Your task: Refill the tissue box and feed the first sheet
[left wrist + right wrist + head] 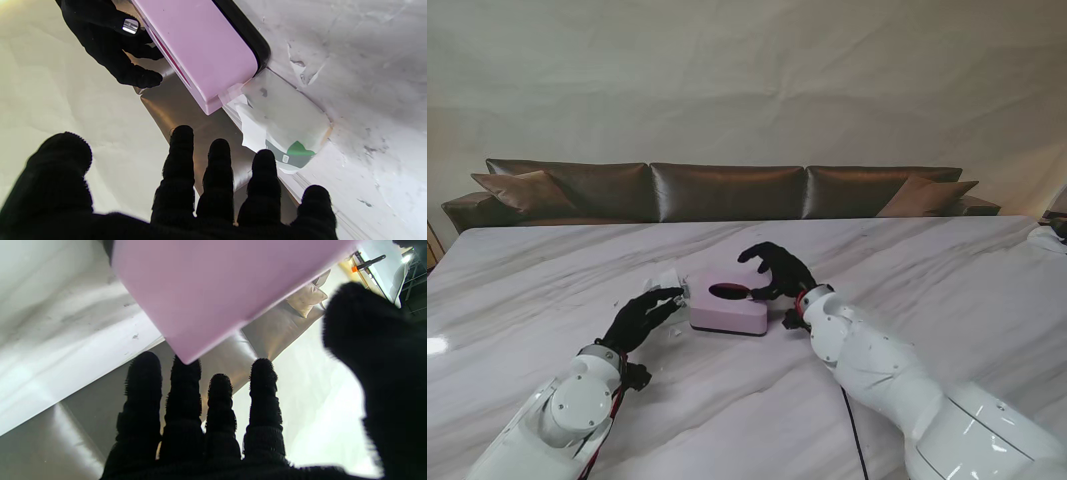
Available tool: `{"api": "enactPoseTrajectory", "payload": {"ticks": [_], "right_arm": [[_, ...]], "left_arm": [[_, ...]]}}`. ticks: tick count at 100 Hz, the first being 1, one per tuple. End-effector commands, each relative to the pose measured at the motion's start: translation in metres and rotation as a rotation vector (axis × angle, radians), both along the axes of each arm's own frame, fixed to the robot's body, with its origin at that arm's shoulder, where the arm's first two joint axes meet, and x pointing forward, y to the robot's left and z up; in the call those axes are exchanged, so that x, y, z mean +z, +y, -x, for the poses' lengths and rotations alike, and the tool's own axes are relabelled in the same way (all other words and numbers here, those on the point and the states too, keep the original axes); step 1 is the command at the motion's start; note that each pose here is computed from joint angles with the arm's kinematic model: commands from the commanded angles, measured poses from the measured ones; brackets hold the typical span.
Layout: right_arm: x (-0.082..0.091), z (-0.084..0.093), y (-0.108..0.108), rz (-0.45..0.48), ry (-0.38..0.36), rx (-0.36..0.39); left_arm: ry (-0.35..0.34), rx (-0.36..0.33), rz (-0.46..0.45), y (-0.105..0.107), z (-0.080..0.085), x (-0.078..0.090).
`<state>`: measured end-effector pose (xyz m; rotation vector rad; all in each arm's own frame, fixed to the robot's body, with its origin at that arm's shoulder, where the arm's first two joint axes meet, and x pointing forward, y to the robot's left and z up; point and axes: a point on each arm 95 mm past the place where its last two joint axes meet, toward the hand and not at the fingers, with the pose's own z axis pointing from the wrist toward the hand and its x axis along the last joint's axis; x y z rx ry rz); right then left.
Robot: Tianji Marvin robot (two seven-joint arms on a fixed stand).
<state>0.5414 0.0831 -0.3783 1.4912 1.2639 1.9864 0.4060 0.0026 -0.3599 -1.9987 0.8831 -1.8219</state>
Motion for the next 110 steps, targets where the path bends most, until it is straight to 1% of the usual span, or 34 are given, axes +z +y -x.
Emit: {"api": "enactPoseTrajectory", "payload": {"ticks": [1,9,20,37,51,66,84,95,110], "right_arm": [[0.006,-0.001,0.000,0.006,-0.011,-0.001],[0.017,-0.001,-0.001,0.028,-0.043,-0.016],[0.038,0.002,-0.001,0.040,-0.080,-0.033],[0.066,0.016,0.006,0.092,-0.135,-0.024],[0.078,0.030,0.014,0.146,-0.134,0.007],[0.081,0.039,0.025,0.195,-0.118,0.020],[0.078,0.045,0.041,0.231,-0.105,0.039],[0.073,0.047,0.049,0.259,-0.091,0.044],[0.062,0.047,0.057,0.296,-0.058,0.043]], "left_arm": [[0.003,-0.009,0.011,-0.003,0.003,0.000],[0.002,-0.007,0.012,-0.002,0.004,-0.001],[0.000,-0.005,0.016,-0.002,0.004,-0.001],[-0.012,-0.009,0.023,-0.002,0.003,-0.001],[-0.024,-0.014,0.028,0.001,0.002,0.000],[-0.035,-0.022,0.026,0.008,0.001,0.002],[-0.036,-0.030,0.033,0.017,0.004,0.001],[-0.030,-0.035,0.037,0.021,0.008,0.001],[-0.032,-0.035,0.034,0.025,0.013,0.003]]}}
